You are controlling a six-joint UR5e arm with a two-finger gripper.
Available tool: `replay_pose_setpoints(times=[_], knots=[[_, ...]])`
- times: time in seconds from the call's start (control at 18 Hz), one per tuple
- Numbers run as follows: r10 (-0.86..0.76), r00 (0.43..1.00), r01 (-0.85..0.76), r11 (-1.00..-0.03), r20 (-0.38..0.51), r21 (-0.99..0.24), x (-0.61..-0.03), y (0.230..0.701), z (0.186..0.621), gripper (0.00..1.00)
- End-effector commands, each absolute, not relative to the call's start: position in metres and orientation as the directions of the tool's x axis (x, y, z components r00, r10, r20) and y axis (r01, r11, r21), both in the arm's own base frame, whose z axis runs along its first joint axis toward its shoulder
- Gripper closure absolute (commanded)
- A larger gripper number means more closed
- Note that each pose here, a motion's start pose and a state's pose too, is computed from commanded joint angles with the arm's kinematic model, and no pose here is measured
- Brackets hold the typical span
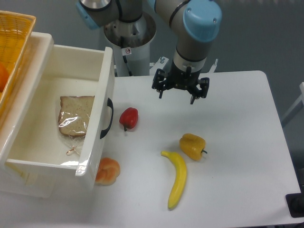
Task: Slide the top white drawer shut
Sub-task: 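Move the gripper down toward the black handle of the open drawer, then bring the gripper against the drawer front beside the black handle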
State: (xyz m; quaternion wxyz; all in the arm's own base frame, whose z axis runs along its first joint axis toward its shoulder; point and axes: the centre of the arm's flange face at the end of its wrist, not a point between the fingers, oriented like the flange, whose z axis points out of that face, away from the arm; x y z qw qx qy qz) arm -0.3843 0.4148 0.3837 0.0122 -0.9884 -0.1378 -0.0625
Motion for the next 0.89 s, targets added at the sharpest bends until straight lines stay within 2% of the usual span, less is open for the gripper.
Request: replay_pose_setpoints(times=[0.56, 0.89], knots=[[0.306, 0.929, 0.291, -0.952, 0.209, 0.1, -0.38, 0.454, 0.315, 0.0], [0.299, 0.907, 0.289, -0.954, 0.296, 0.078, -0.373, 0.47, 0.295, 0.0]])
